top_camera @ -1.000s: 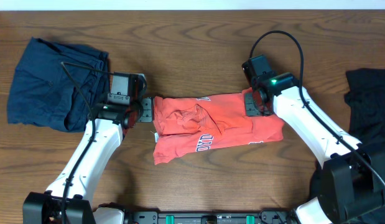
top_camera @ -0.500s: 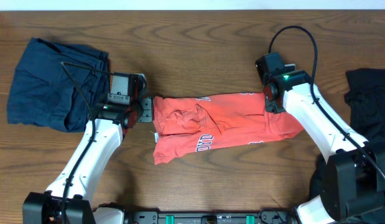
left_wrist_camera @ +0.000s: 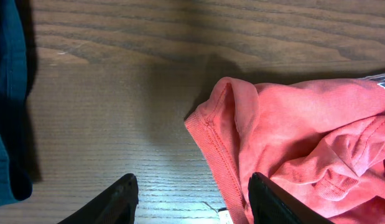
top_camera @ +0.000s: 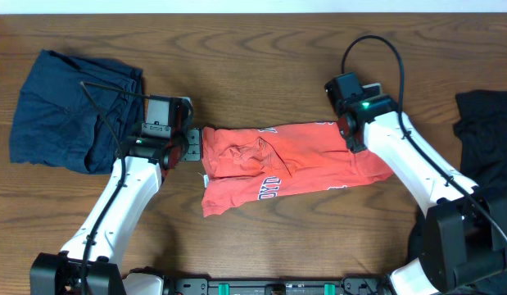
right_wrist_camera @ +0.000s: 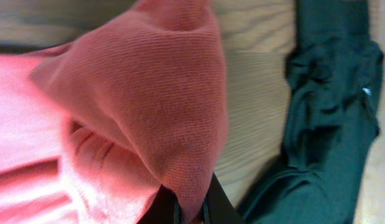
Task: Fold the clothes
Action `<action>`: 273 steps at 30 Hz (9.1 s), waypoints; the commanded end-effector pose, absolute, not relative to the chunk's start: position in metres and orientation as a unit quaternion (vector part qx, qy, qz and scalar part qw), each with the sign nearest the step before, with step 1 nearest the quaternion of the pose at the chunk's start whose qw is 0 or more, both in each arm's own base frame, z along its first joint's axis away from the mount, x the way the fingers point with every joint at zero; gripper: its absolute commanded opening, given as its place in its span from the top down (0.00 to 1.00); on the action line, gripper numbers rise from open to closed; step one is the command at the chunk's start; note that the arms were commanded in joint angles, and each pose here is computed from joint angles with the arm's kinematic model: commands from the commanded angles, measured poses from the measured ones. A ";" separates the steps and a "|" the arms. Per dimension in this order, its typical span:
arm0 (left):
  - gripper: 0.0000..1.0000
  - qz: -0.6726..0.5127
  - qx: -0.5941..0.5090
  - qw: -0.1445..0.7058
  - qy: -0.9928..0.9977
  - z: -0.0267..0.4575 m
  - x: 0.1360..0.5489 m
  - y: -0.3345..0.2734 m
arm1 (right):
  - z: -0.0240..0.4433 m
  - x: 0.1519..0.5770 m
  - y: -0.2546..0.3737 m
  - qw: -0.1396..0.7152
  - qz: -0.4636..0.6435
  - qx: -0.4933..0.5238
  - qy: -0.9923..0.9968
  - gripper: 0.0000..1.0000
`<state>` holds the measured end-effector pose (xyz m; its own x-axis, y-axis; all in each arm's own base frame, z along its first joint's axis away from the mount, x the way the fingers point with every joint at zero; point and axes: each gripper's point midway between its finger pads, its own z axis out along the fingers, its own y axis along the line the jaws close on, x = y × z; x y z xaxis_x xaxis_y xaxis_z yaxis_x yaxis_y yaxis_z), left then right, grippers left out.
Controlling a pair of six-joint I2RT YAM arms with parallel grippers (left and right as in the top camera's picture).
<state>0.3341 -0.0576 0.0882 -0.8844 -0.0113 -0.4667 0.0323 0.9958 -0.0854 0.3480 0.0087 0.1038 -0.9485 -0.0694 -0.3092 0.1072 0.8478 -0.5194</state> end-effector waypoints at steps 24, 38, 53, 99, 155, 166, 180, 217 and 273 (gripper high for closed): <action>0.41 -0.044 0.003 0.236 0.971 0.085 0.333 -0.056 | 0.071 0.336 0.032 0.126 -0.208 -0.013 0.970 0.94; 0.41 -0.044 0.003 0.236 0.971 0.085 0.333 -0.056 | 0.052 0.316 0.129 0.106 -0.070 -0.196 0.972 0.66; 0.42 -0.046 0.003 0.235 0.971 0.085 0.333 -0.057 | 0.052 0.340 0.112 0.122 0.008 -0.041 0.992 0.43; 0.12 -0.258 0.042 0.058 0.964 0.008 0.294 -0.140 | -0.015 0.315 0.132 0.006 0.131 0.022 0.991 0.99; 0.94 -0.145 -0.004 0.043 0.988 0.110 0.294 -0.086 | -0.025 0.294 0.148 -0.024 0.120 -0.037 0.992 0.99; 0.94 -0.198 0.025 0.109 0.974 0.137 0.321 -0.178 | -0.029 0.285 0.147 -0.043 0.114 -0.046 0.991 0.99; 0.61 -0.225 0.111 0.107 0.962 0.093 0.294 -0.308 | -0.028 0.285 0.143 -0.047 0.113 -0.038 0.992 0.85; 0.52 -0.052 0.039 0.151 0.986 0.146 0.337 -0.144 | 0.094 0.332 0.203 0.223 0.108 -0.186 0.951 0.99; 0.52 -0.133 0.064 0.073 0.986 0.102 0.330 -0.181 | 0.154 0.345 0.203 0.151 0.436 -0.037 0.886 0.45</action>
<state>0.3308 -0.1813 0.1051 -0.9817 0.0895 -0.1682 0.1310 0.9583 -0.2542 0.3671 0.1697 0.1270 -0.9314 0.1347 -0.3380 -0.1209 0.7617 0.6365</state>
